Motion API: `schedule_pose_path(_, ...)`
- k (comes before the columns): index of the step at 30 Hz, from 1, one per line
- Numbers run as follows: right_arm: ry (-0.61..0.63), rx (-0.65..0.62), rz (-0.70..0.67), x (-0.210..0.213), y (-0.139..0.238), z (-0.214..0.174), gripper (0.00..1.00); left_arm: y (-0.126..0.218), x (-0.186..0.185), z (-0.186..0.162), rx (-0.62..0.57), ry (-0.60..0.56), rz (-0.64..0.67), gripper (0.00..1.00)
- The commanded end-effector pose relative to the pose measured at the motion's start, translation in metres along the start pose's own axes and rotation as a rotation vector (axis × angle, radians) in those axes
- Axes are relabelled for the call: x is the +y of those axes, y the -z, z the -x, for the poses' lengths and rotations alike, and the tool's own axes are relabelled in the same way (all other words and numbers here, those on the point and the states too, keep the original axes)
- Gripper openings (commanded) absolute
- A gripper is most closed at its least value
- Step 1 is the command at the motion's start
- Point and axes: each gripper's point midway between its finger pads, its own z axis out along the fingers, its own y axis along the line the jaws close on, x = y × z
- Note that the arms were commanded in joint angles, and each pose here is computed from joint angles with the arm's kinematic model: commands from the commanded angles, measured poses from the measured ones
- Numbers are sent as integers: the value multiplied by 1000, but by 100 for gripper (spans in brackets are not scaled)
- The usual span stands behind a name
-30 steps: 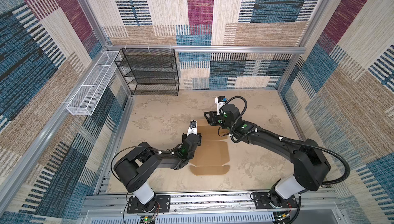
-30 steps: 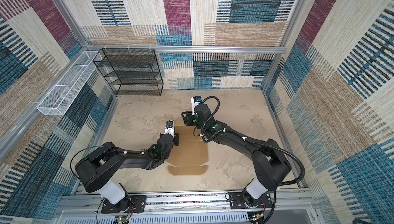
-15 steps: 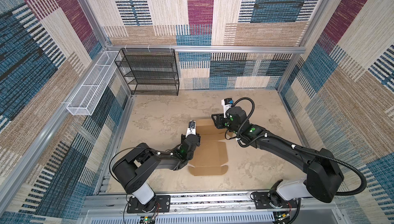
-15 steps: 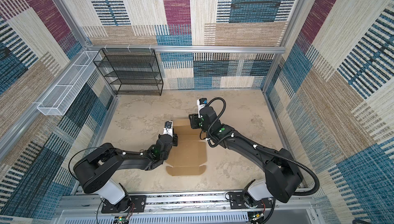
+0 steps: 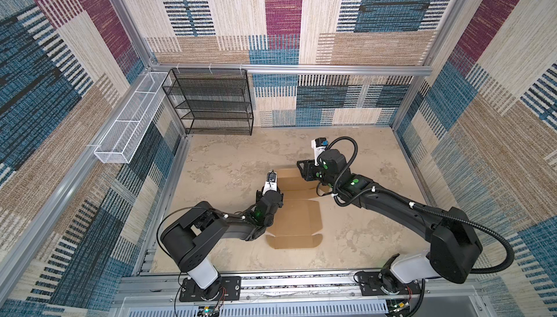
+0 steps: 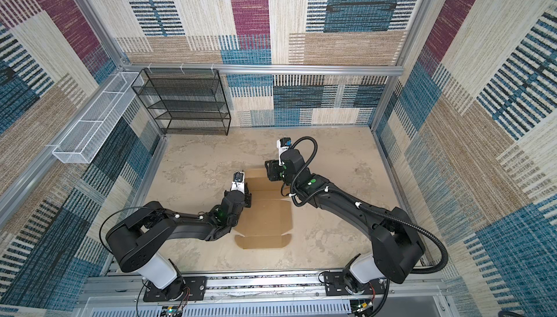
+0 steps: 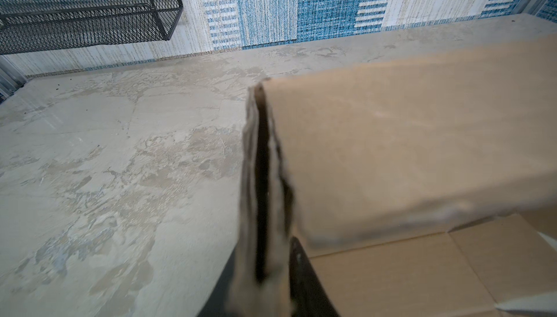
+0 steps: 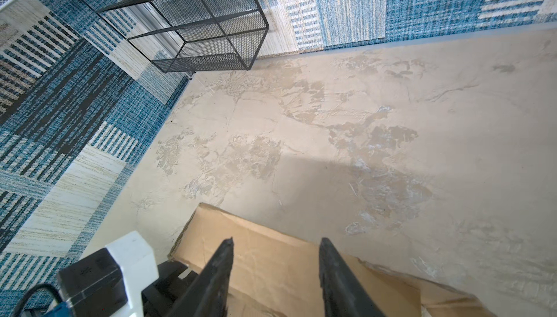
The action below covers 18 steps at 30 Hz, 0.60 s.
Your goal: Fold the paper box
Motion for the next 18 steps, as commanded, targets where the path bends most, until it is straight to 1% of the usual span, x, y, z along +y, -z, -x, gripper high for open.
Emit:
schedule_pose_path(1,-9,-2,-43,-10,8,-3,49,0,3,-1,5,-10,16,18)
schedule_pose_path(3,-16,1,-70,-17,15,-8,48,0,3,-1,4,-8,16,8)
schedule_pose_path(6,-26,18,-102,-26,24,-16,43,1,3,0,3,-7,15,1)
schedule_pose_path(9,-26,36,-138,-36,30,-24,37,1,3,-1,9,-7,16,0)
schedule_pose_path(12,-32,52,-169,-48,33,-31,35,0,4,-3,14,-5,20,0)
schedule_pose_path(18,-42,85,-200,-65,30,-41,21,0,3,-6,20,-1,16,0)
